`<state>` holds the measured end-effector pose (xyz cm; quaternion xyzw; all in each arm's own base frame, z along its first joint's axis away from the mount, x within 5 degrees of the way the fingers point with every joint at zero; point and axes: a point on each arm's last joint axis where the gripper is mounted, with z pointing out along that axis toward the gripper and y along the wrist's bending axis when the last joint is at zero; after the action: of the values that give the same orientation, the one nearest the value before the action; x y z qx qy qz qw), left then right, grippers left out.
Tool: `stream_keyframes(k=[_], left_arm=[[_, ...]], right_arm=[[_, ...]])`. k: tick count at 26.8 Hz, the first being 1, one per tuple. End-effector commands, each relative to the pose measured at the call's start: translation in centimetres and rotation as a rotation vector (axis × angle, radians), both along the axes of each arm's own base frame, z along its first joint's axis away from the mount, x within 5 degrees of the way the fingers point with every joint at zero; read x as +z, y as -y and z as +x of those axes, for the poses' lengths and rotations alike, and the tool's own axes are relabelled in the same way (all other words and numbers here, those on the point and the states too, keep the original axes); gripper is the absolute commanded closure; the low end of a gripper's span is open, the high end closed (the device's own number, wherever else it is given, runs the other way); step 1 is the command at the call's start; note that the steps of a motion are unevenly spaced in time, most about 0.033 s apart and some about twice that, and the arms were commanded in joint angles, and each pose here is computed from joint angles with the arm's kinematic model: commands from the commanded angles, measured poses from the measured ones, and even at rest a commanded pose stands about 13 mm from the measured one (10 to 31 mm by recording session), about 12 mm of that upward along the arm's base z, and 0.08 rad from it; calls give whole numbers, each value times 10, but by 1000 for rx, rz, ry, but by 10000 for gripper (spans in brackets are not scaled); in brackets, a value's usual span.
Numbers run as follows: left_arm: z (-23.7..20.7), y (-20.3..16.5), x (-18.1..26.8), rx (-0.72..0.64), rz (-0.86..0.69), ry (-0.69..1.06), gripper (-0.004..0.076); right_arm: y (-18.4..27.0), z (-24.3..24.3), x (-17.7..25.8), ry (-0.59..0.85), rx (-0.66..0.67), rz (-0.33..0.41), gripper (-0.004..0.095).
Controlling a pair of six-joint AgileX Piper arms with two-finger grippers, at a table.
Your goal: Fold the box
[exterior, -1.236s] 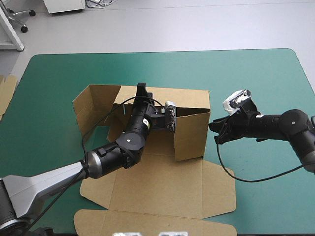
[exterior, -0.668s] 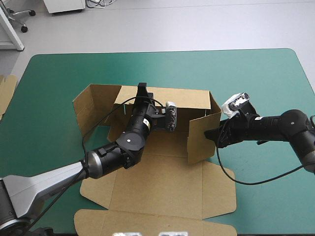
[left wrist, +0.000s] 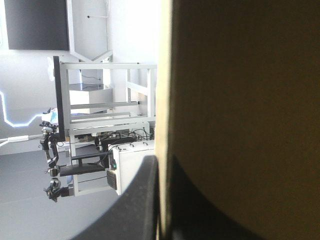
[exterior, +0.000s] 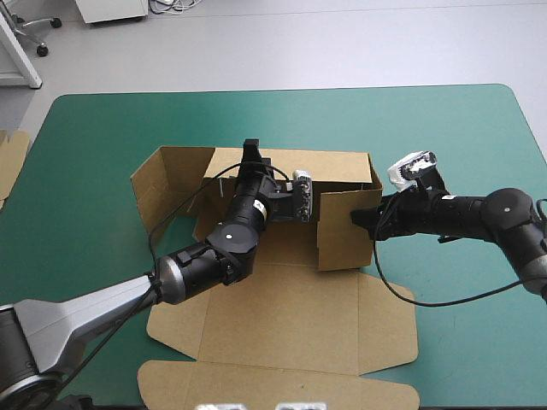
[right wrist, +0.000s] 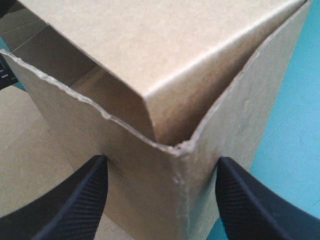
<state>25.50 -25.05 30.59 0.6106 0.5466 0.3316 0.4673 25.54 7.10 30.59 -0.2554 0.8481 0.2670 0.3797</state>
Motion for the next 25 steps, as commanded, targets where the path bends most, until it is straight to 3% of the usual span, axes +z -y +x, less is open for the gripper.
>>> stream_keyframes(k=[1, 15, 19, 25], left_arm=[[-1, 0, 22, 17, -27, 58, 731], [8, 21, 27, 56, -24, 53, 731], [8, 21, 27, 56, -24, 53, 731], [8, 22, 27, 47, -27, 52, 731]], right_arm=[[0, 5, 17, 75, -68, 63, 333], [-11, 22, 11, 130, -195, 47, 334], [-9, 23, 10, 147, -203, 11, 369], [-9, 23, 10, 136, -211, 16, 400]])
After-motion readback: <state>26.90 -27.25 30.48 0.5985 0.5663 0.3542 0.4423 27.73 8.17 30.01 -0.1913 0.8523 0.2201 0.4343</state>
